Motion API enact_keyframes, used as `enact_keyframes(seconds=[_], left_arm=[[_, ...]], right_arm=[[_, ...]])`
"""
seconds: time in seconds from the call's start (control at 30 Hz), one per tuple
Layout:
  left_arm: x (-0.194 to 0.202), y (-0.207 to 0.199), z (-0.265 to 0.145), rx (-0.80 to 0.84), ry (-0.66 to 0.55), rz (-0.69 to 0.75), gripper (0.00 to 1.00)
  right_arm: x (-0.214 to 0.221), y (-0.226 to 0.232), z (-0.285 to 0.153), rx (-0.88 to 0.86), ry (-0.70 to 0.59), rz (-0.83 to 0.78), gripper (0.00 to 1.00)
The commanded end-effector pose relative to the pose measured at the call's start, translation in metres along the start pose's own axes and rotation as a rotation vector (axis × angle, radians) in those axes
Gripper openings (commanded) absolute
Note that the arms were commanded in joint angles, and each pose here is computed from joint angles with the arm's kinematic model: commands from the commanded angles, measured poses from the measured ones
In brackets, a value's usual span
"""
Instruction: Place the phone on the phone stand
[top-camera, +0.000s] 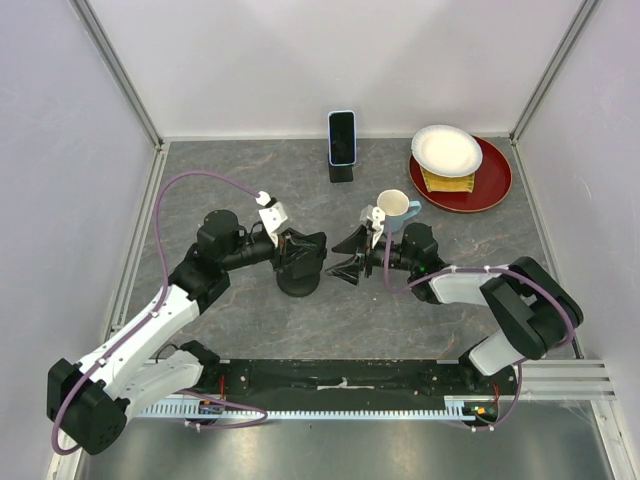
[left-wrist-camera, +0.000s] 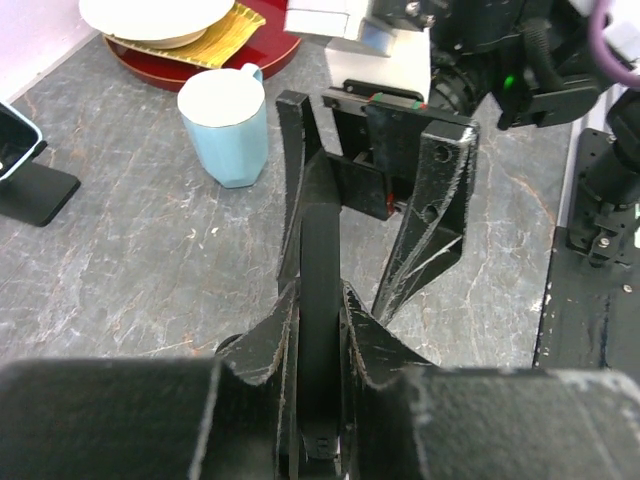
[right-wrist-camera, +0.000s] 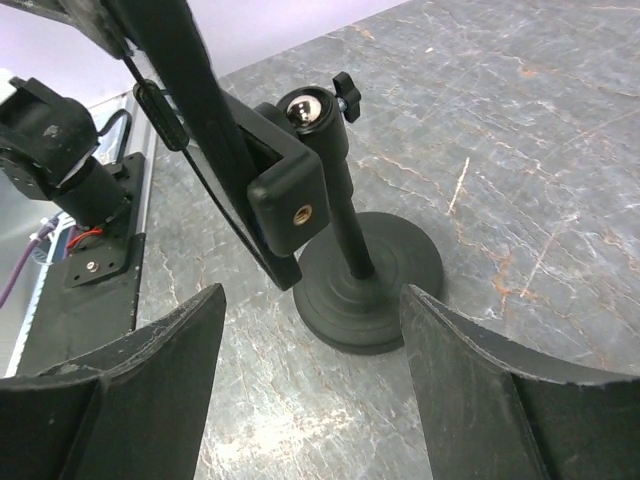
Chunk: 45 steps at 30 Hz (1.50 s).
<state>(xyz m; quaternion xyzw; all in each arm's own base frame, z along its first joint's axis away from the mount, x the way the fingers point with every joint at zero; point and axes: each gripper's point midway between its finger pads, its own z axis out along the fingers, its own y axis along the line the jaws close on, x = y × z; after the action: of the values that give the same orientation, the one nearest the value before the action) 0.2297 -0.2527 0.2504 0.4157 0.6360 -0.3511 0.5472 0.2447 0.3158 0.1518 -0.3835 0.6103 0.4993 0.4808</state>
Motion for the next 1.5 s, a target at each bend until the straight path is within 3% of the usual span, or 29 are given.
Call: enact_keyframes(seconds=[0.0, 0.33, 0.47, 0.67, 0.73, 0.83, 0.87, 0.97, 1.1, 1.17, 1.47], left_arm=[[-0.065, -0.015, -0.007, 0.089, -0.215, 0.097, 0.02], [-0.064, -0.02, -0.008, 0.121, -0.216, 0.097, 0.02], [-0.06, -0.021, -0.005, 0.135, -0.206, 0.089, 0.02], [-0.057, -0.021, -0.003, 0.147, -0.199, 0.094, 0.02], [-0.054, -0.02, -0.002, 0.143, -0.191, 0.091, 0.02], [-0.051, -0.017, 0.0, 0.133, -0.183, 0.093, 0.02], [-0.051, -0.015, 0.001, 0.124, -0.182, 0.094, 0.02], [-0.047, -0.002, 0.002, 0.051, -0.173, 0.09, 0.02], [-0.042, 0.011, 0.002, -0.027, -0.163, 0.086, 0.02], [-0.04, 0.014, 0.002, -0.044, -0.158, 0.084, 0.02], [-0.035, 0.013, 0.008, -0.019, -0.152, 0.067, 0.02]], right_arm=[[-0.036, 0.017, 0.012, -0.116, -0.118, -0.062, 0.77], [-0.041, 0.019, 0.031, -0.114, -0.136, -0.077, 0.77], [-0.037, 0.023, 0.029, -0.131, -0.123, -0.071, 0.7], [-0.037, 0.028, 0.027, -0.142, -0.123, -0.07, 0.49], [-0.039, 0.031, 0.027, -0.148, -0.133, -0.059, 0.37], [-0.045, 0.035, 0.029, -0.143, -0.156, -0.064, 0.02], [-0.045, 0.033, 0.029, -0.119, -0.162, -0.06, 0.0], [-0.051, 0.026, 0.029, 0.018, -0.22, -0.085, 0.0], [-0.073, 0.0, 0.012, 0.418, -0.375, -0.066, 0.0], [-0.075, -0.006, -0.006, 0.527, -0.44, -0.042, 0.0], [-0.079, 0.011, -0.005, 0.563, -0.473, -0.054, 0.0]])
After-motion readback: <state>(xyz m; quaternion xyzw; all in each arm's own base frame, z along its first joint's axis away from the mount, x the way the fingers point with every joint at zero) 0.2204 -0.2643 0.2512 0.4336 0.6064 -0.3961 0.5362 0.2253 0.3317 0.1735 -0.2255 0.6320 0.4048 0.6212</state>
